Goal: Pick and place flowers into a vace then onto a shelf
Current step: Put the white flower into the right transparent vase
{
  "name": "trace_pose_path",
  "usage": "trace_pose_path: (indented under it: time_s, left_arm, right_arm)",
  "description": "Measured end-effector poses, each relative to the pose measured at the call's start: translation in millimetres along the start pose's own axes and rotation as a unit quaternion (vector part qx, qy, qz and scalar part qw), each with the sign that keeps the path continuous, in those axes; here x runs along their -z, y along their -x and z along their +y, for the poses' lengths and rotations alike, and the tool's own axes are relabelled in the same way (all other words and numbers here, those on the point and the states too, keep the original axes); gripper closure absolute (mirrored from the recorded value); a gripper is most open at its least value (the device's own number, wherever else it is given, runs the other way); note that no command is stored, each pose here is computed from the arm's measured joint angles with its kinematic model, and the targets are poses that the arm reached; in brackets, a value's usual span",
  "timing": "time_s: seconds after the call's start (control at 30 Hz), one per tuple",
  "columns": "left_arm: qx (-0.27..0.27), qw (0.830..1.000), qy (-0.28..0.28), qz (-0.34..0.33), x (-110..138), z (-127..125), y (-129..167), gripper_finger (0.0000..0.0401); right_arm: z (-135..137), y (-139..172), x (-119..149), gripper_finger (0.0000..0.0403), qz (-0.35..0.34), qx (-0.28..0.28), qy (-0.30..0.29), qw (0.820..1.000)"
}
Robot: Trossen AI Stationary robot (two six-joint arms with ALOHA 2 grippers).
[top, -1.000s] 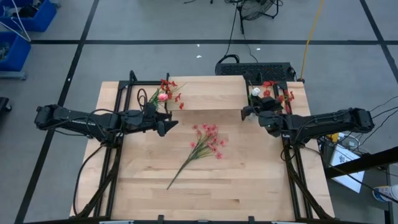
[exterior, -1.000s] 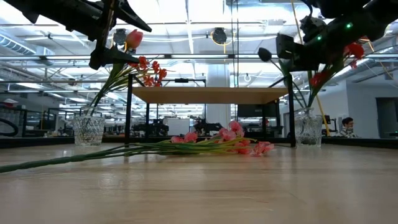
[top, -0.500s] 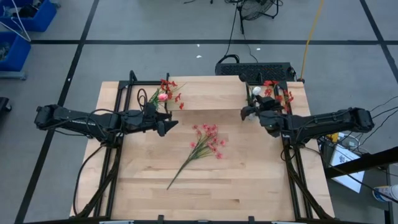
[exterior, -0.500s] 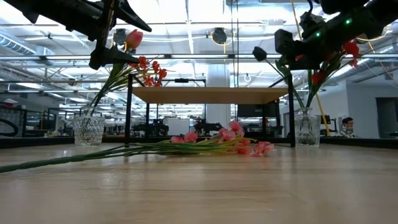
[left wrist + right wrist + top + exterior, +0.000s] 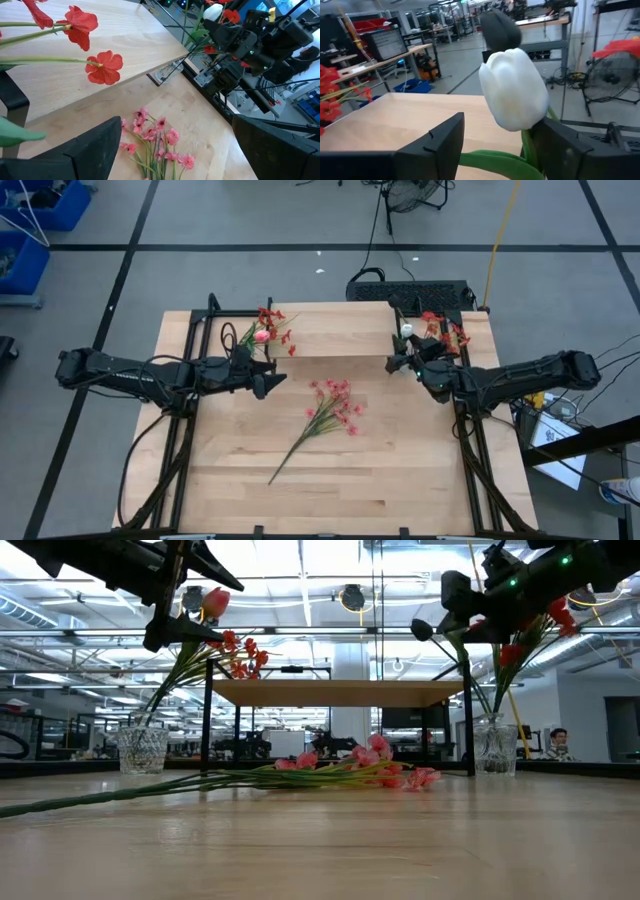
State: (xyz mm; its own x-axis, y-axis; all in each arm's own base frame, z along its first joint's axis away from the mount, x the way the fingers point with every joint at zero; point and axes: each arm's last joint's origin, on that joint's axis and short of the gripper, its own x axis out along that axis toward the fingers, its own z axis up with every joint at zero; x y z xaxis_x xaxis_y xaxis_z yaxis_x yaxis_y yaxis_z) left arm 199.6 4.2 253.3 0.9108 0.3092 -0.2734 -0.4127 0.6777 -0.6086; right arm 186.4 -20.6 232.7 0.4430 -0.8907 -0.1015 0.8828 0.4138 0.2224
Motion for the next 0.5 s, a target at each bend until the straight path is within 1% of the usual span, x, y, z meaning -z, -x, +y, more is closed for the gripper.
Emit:
trace_pose_path:
  time_s: [0.2,0.37,0.5]
  left_arm:
    - [0.0,1.0,0.0,0.001,0,0,0,0.0015]
    - [0.001,1.0,0.0,0.001,0,0,0,0.0016]
    - [-0.001,1.0,-0.001,0.0,0,0,0,0.0016]
  right_arm:
    - [0,6,-8,0.0194,-0.031,0.028,0.01,0.999]
    - [-1,7,-10,0.0195,-0.04,0.053,0.073,0.995]
    - [0,7,-10,0.0195,-0.039,0.05,0.07,0.995]
